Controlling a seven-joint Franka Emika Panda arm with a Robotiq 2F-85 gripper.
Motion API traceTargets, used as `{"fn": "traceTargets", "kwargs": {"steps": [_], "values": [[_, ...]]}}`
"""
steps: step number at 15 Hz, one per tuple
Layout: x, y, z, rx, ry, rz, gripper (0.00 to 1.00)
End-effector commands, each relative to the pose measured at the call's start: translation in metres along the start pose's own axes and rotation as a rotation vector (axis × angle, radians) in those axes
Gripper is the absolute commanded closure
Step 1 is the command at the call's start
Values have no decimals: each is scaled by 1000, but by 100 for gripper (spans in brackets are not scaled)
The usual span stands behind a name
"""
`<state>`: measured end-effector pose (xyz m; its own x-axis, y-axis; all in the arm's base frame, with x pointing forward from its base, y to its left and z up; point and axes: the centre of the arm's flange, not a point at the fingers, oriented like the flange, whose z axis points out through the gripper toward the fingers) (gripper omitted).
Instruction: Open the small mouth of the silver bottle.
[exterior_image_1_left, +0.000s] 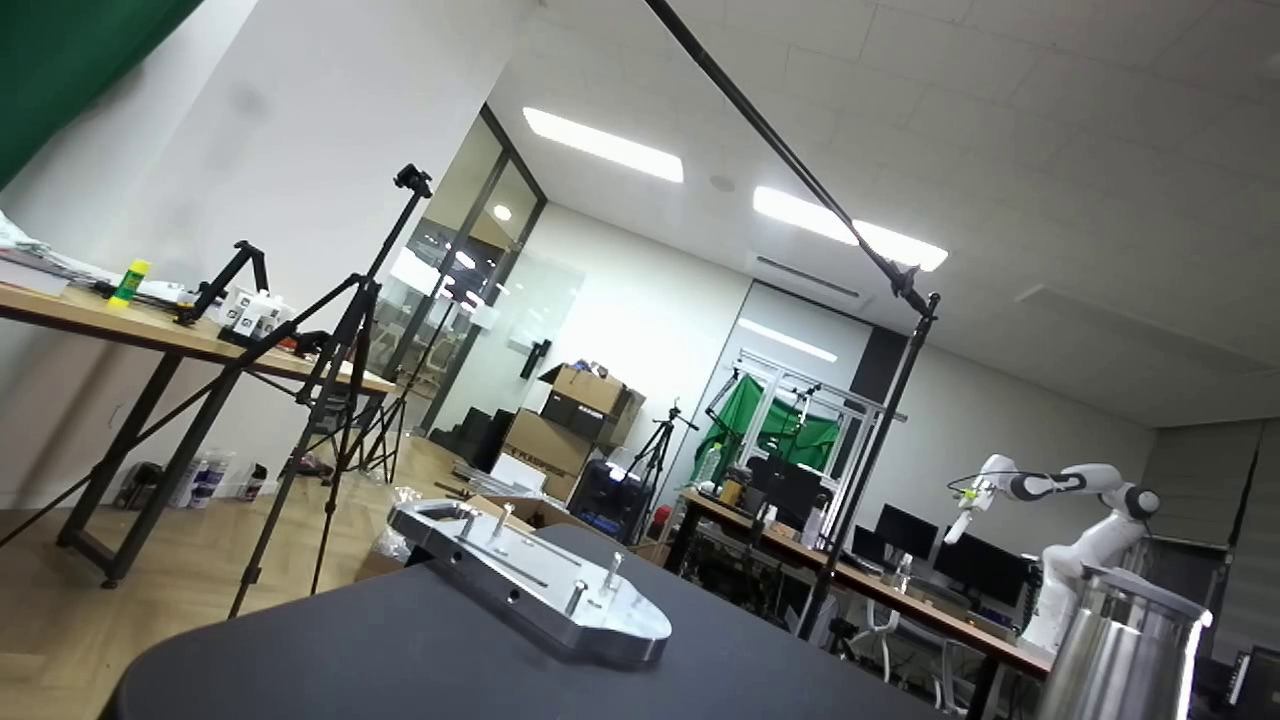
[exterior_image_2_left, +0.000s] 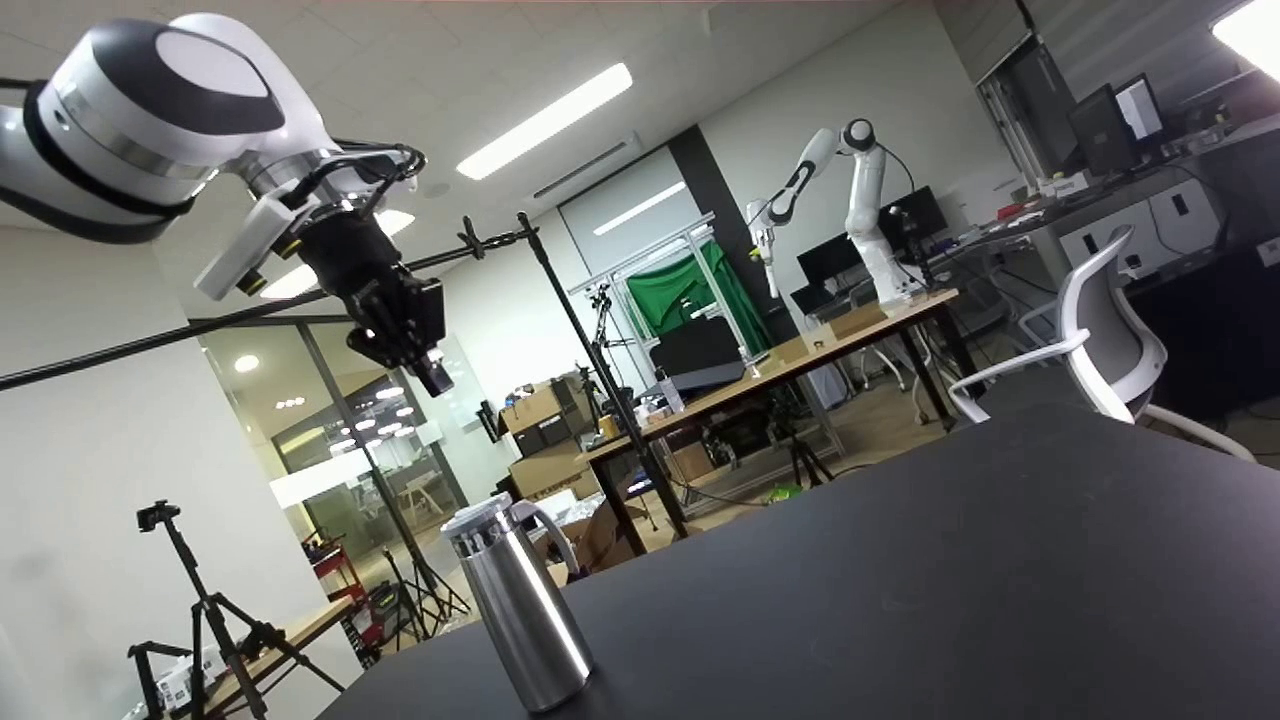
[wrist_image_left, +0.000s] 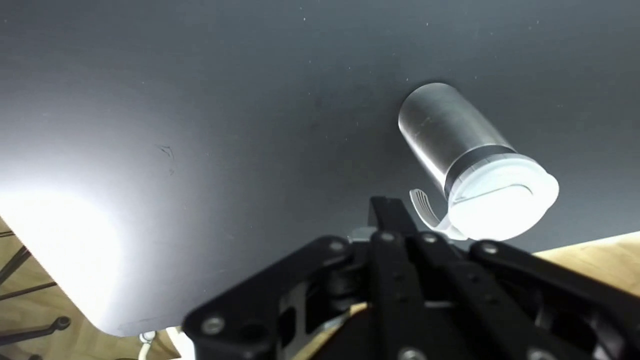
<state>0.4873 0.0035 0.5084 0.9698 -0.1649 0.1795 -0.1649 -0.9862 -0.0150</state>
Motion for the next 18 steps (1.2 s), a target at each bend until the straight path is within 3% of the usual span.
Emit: {"fn": "traceTargets", "kwargs": {"steps": [1,10,18], "values": [[1,1,1,-1,-8,1,99],[1,2,1,-3,-13,3,99],[9,-80,15,40,154,-141,100]]}}
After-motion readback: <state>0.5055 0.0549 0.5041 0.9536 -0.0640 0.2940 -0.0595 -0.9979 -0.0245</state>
